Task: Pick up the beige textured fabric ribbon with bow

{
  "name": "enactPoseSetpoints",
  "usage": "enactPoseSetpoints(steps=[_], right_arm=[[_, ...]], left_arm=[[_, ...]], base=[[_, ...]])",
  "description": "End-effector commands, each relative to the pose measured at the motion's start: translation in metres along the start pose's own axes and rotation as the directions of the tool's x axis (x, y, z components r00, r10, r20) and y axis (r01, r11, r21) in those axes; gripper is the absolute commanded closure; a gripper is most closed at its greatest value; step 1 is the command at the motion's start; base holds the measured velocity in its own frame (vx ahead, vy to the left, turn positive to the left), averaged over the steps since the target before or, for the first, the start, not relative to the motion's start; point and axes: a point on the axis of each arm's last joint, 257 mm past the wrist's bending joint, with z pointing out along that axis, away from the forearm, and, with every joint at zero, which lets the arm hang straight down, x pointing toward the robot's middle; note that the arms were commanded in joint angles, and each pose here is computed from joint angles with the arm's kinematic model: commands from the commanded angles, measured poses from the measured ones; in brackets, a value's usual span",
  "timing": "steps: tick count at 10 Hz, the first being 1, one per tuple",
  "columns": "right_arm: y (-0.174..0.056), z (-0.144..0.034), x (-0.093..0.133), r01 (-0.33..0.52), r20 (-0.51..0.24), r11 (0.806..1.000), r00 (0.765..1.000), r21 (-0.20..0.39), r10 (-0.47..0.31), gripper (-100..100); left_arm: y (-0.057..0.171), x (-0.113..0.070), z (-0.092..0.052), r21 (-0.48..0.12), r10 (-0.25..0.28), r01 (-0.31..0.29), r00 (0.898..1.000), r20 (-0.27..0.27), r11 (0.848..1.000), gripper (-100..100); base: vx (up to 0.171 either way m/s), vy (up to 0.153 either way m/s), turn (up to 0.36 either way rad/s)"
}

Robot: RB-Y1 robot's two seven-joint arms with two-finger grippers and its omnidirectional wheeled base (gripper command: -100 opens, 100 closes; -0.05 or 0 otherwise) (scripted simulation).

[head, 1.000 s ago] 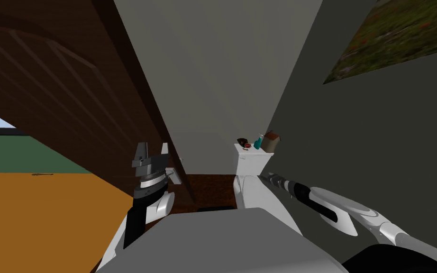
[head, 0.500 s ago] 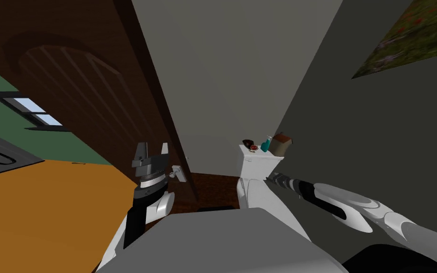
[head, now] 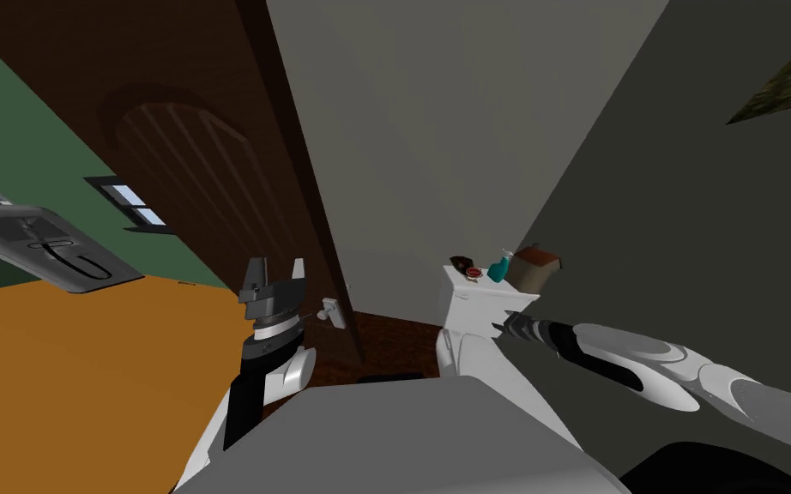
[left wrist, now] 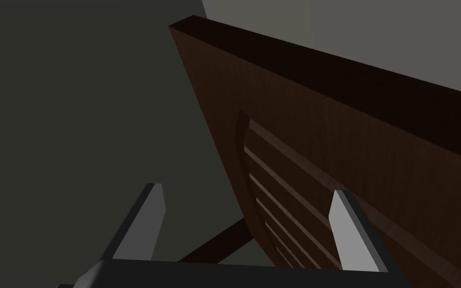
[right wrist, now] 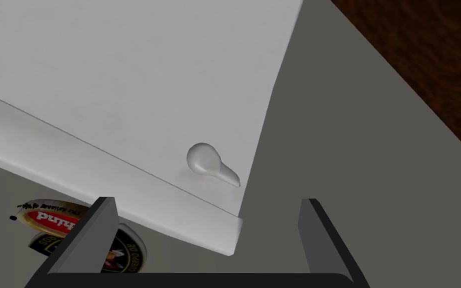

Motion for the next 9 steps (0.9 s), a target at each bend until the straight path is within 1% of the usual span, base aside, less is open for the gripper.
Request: enactPoseSetpoints(steps=[1, 3, 5, 6, 9], right_arm=[[-0.011, -0.003, 0.002, 0.047, -0.025, 0.999, 0.999, 0.009, -0.046, -100], [-0.032, -0.011, 0.012, 0.139, -0.091, 0.990, 0.986, 0.020, -0.137, -100], [-0.049, -0.020, 0.019, 0.216, -0.148, 0.976, 0.966, 0.021, -0.211, -100], [-0.049, -0.020, 0.019, 0.219, -0.149, 0.976, 0.966, 0.021, -0.213, -100], [-0.067, -0.030, 0.026, 0.301, -0.213, 0.954, 0.932, 0.010, -0.292, -100]], left_arm=[[0.000, 0.000, 0.000, 0.000, 0.000, 0.000, 1.000, 0.000, 1.000, 0], [0.000, 0.000, 0.000, 0.000, 0.000, 0.000, 1.000, 0.000, 1.000, 0], [0.000, 0.000, 0.000, 0.000, 0.000, 0.000, 1.000, 0.000, 1.000, 0], [0.000, 0.000, 0.000, 0.000, 0.000, 0.000, 1.000, 0.000, 1.000, 0], [0.000, 0.000, 0.000, 0.000, 0.000, 0.000, 1.000, 0.000, 1.000, 0]], base=[[0.071, 0.055, 0.078], [0.065, 0.066, 0.173], [0.124, 0.078, 0.185], [0.089, 0.038, 0.034], [0.090, 0.052, 0.117]])
